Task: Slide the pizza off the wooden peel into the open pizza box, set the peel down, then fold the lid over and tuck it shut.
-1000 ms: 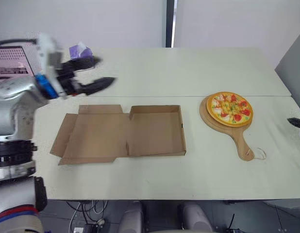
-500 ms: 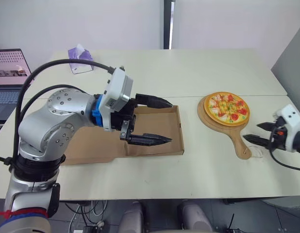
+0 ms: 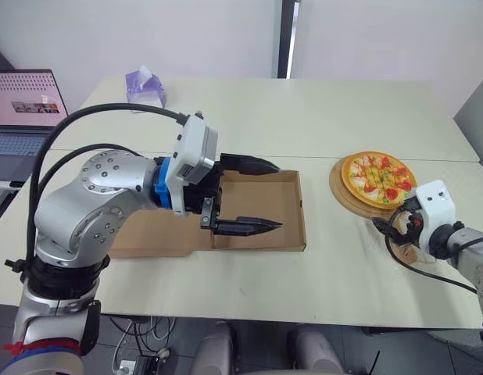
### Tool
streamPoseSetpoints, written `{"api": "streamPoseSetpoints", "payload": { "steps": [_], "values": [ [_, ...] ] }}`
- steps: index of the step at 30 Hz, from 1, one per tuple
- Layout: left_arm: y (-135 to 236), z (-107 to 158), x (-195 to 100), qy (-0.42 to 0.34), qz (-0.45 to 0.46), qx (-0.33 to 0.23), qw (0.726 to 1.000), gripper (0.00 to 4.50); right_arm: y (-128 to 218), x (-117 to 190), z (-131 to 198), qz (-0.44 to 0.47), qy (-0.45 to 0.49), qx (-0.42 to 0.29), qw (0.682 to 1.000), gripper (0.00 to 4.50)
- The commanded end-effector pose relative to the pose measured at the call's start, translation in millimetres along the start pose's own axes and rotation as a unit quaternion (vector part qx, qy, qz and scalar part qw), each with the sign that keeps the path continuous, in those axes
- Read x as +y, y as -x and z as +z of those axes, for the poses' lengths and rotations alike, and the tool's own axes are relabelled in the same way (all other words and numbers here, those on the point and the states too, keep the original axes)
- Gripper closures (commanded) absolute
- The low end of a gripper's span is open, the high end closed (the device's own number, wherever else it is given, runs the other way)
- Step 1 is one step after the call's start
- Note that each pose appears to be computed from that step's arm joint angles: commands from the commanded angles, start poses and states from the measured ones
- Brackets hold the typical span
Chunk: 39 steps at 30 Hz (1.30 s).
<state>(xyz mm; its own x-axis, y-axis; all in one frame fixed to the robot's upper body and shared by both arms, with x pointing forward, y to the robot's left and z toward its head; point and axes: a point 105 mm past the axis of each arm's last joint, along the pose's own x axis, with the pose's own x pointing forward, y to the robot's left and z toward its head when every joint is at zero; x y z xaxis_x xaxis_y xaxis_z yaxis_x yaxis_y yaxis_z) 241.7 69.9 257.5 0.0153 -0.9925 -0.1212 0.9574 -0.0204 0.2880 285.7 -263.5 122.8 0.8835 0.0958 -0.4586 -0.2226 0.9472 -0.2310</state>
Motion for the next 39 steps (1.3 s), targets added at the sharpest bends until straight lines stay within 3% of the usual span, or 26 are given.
{"api": "streamPoseSetpoints", "payload": {
  "steps": [1,10,20,29,34,39],
  "values": [
    [2,8,-3,-0.016,0.001,-0.007,1.000,0.02,13,-5,6,-0.028,0.001,-0.016,0.999,0.00],
    [0,9,-1,-0.022,-0.008,-0.011,1.000,0.02,0,-2,-22,-0.025,-0.055,0.001,0.998,0.00],
    [-2,11,0,-0.024,-0.010,-0.014,1.000,0.02,-21,4,-37,-0.015,-0.058,-0.004,0.998,0.00],
    [2,11,2,-0.027,-0.002,-0.008,1.000,0.00,-22,10,-38,-0.020,-0.080,-0.013,0.997,2.86],
    [4,11,4,-0.027,0.003,-0.008,1.000,0.00,-22,7,-26,-0.037,-0.090,-0.046,0.994,2.89],
    [10,11,14,-0.019,0.028,-0.011,0.999,0.00,-23,4,14,-0.025,-0.057,-0.116,0.991,2.89]
  ]
}}
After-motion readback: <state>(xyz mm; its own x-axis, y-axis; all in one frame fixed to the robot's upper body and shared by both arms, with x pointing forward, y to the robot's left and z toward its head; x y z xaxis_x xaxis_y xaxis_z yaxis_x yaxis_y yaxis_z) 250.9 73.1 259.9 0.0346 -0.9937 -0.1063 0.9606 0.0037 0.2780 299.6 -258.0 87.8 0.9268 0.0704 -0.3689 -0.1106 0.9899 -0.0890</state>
